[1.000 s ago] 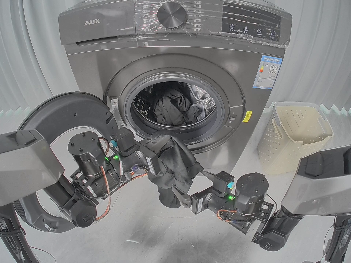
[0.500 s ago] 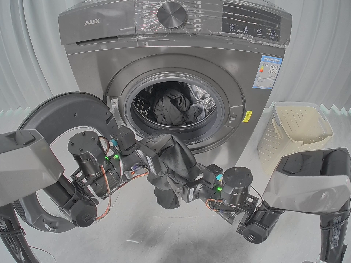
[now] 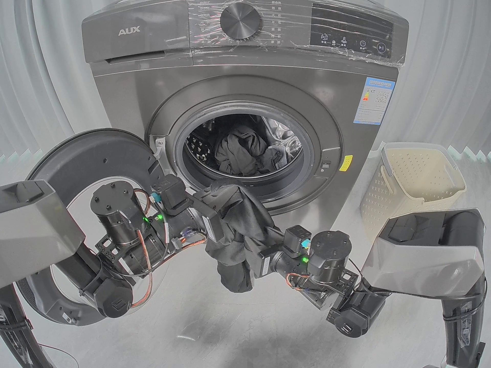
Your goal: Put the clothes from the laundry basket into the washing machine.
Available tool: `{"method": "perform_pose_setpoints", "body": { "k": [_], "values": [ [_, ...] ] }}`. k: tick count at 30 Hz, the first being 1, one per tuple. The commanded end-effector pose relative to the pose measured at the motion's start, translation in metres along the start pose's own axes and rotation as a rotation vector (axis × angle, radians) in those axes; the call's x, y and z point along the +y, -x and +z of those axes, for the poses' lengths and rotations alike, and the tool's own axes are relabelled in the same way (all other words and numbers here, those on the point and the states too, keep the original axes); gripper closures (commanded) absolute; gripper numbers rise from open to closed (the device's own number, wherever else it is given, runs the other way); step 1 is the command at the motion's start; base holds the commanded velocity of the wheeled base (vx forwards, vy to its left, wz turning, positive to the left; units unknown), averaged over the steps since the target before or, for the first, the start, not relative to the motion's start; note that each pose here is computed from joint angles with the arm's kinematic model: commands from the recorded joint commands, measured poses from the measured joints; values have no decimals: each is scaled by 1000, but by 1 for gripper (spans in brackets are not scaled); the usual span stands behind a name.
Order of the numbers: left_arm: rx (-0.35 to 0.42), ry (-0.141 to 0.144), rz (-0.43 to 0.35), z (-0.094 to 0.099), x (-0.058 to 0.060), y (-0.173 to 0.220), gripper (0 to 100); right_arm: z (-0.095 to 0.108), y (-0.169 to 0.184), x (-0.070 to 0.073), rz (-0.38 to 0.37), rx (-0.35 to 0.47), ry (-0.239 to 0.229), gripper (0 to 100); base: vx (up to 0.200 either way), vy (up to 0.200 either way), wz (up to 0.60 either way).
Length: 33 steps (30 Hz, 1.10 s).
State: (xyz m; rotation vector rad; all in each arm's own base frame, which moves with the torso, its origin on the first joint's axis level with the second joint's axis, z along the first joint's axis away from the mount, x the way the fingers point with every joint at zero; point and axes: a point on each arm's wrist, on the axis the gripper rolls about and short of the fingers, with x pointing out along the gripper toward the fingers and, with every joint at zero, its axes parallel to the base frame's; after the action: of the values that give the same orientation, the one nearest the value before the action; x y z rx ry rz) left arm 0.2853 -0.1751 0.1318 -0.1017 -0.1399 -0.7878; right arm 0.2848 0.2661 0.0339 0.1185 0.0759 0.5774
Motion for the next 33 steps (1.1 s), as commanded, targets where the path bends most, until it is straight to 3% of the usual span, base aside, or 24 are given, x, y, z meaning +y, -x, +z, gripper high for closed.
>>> {"method": "perform_pose_setpoints", "body": {
  "k": [1, 13, 14, 22, 33],
  "values": [
    [-2, 1, -1, 1, 0, 0, 100, 0, 0, 1, 0, -1, -2, 100, 0, 0, 0],
    [15, 3, 2, -4, 1, 1, 100, 30, 23, 6, 14, -41, -13, 100, 0, 0, 0],
    [18, 6, -1, -5, 1, 1, 0, 34, 26, 6, 13, -46, -15, 100, 0, 0, 0],
    [96, 31, 6, -20, 0, 15, 0, 72, 35, -1, -5, -143, -32, 100, 0, 0, 0],
    [159, 43, 18, -38, 3, 17, 0, 99, 45, -3, -6, -215, -41, 100, 0, 0, 0]
  ]
}}
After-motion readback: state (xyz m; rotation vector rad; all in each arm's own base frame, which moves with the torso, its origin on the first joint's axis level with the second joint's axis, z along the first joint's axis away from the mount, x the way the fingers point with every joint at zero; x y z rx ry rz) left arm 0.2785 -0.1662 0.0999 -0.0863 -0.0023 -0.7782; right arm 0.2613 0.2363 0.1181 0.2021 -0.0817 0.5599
